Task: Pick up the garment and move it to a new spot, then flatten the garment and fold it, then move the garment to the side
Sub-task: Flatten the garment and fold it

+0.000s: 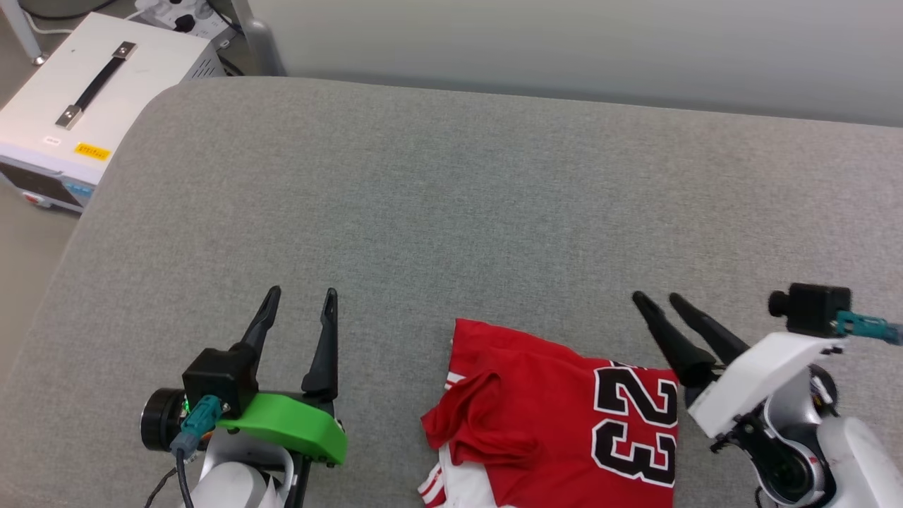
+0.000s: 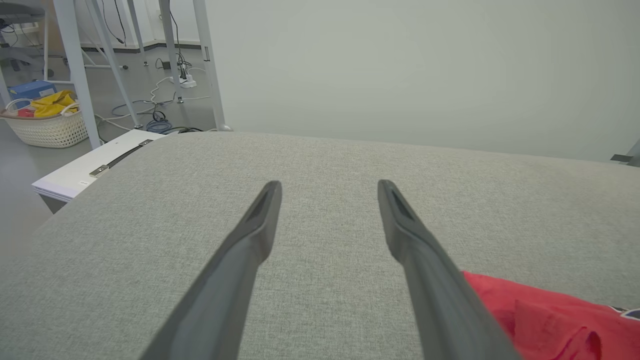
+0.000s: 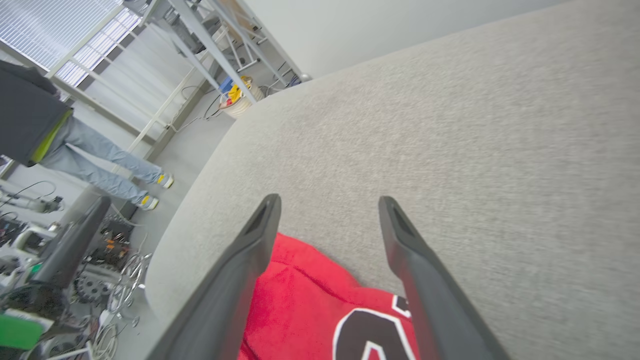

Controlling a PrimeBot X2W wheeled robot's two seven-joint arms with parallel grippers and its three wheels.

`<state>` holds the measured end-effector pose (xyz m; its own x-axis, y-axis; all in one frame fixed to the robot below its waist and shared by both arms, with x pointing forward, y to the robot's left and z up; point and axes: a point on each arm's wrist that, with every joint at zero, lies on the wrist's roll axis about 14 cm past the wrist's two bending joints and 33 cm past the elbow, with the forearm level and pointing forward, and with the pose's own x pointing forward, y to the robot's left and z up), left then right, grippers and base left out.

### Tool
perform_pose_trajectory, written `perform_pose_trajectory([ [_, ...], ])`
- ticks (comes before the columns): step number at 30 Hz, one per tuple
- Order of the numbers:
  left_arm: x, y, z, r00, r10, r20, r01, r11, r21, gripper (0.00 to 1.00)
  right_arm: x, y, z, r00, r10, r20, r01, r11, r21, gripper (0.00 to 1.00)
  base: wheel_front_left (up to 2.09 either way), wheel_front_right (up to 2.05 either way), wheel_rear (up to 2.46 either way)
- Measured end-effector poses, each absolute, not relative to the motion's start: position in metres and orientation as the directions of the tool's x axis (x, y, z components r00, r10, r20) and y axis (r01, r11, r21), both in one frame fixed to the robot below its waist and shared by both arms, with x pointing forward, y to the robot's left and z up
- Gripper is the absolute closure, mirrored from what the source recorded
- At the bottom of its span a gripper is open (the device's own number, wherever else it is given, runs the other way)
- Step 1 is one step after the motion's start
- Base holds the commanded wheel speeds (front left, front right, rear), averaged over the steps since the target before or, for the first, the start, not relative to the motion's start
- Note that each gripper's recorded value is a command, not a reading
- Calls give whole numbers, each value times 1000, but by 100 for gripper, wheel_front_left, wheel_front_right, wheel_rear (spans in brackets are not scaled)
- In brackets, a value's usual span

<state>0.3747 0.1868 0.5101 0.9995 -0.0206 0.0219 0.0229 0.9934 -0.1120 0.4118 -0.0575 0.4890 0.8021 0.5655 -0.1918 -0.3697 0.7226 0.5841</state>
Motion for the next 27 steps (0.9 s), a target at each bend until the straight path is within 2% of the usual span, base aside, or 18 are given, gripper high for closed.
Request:
perform_pose_trajectory([
  [5,373,184,509,999,-24,24,26,994,-110,0,412,-124,494,923,348,-163,-245,860,449,0,0,0,0],
  [10,374,184,511,999,-24,31,27,994,-103,0,400,-167,513,977,191,-92,-150,929,338,0,0,0,0],
  [16,370,182,514,999,-30,40,34,994,-101,0,380,-178,539,990,144,3,-141,965,222,0,0,0,0],
  [17,366,183,514,999,-28,38,31,994,-102,0,369,-175,550,989,145,38,-150,975,165,0,0,0,0],
  [27,352,176,513,998,-47,39,51,993,-102,0,337,-181,550,993,115,37,-118,989,93,0,0,0,0],
])
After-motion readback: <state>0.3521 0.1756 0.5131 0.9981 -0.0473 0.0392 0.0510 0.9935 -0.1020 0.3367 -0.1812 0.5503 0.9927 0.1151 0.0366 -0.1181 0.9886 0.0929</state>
